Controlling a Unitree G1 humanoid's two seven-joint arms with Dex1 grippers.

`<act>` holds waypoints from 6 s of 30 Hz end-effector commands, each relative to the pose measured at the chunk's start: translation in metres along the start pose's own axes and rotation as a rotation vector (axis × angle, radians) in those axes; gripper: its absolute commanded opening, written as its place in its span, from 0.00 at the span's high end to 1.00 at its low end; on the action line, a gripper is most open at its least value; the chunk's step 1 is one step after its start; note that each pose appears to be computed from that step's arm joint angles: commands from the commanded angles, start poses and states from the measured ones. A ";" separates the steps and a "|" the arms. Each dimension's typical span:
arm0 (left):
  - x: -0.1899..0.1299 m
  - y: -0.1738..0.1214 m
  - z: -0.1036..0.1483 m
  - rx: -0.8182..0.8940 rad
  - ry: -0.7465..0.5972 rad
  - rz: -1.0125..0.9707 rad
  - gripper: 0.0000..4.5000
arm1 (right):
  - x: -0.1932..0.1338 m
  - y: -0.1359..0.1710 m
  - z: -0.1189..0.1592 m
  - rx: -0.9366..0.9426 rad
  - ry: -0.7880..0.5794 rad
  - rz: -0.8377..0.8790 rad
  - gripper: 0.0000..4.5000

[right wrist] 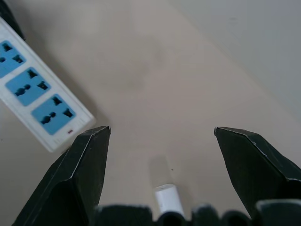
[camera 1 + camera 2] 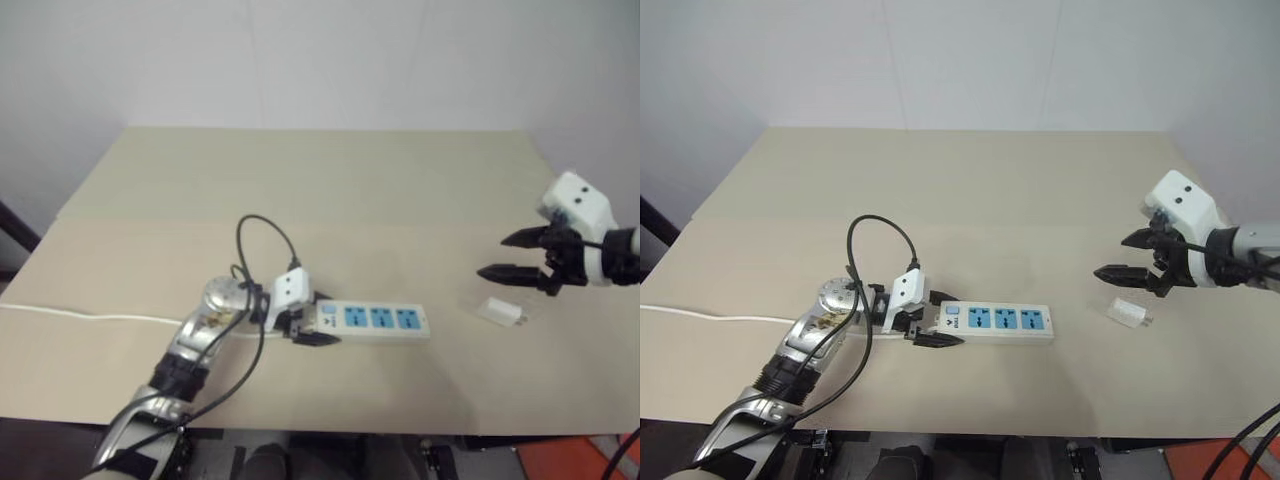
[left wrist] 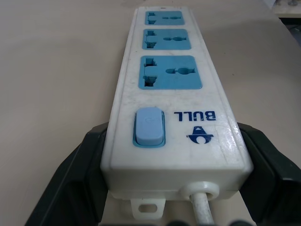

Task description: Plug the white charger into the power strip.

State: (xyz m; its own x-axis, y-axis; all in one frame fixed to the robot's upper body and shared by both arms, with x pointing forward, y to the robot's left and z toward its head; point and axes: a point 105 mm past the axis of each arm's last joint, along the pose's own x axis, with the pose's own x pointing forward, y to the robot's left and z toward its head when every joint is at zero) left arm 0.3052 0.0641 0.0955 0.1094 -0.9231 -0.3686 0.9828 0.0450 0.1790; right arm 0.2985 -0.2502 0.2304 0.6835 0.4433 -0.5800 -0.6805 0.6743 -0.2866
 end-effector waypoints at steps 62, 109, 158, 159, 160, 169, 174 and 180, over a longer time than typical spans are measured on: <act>-0.007 -0.017 -0.047 -0.039 0.111 -0.024 0.27 | 0.076 -0.014 -0.090 -0.171 0.606 0.223 0.75; -0.022 -0.017 -0.051 -0.072 0.130 -0.057 0.27 | 0.160 0.165 0.057 -0.042 -0.730 0.621 0.75; -0.038 -0.011 -0.059 -0.123 0.133 0.035 0.27 | 0.177 0.124 -0.053 -0.031 -0.348 0.587 0.75; -0.038 -0.011 -0.060 -0.123 0.135 0.034 0.27 | 0.177 0.126 -0.051 -0.037 -0.356 0.593 0.75; -0.039 -0.011 -0.060 -0.122 0.136 0.034 0.27 | 0.178 0.129 -0.048 -0.045 -0.364 0.597 0.75; -0.039 -0.007 -0.059 -0.117 0.135 0.039 0.27 | 0.184 0.154 0.006 -0.103 -0.500 0.670 0.75; -0.038 -0.007 -0.059 -0.114 0.135 0.038 0.27 | 0.179 0.163 0.013 -0.122 -0.523 0.719 0.75; -0.039 -0.007 -0.059 -0.112 0.137 0.040 0.27 | 0.175 0.167 0.011 -0.129 -0.532 0.728 0.75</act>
State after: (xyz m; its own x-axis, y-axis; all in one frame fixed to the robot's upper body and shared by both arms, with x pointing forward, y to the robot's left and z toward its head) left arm 0.2993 0.1014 0.0656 0.1140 -0.9036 -0.4129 0.9909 0.0735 0.1126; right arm 0.3101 -0.0472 0.1049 0.0757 0.9823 -0.1714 -0.9900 0.0536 -0.1305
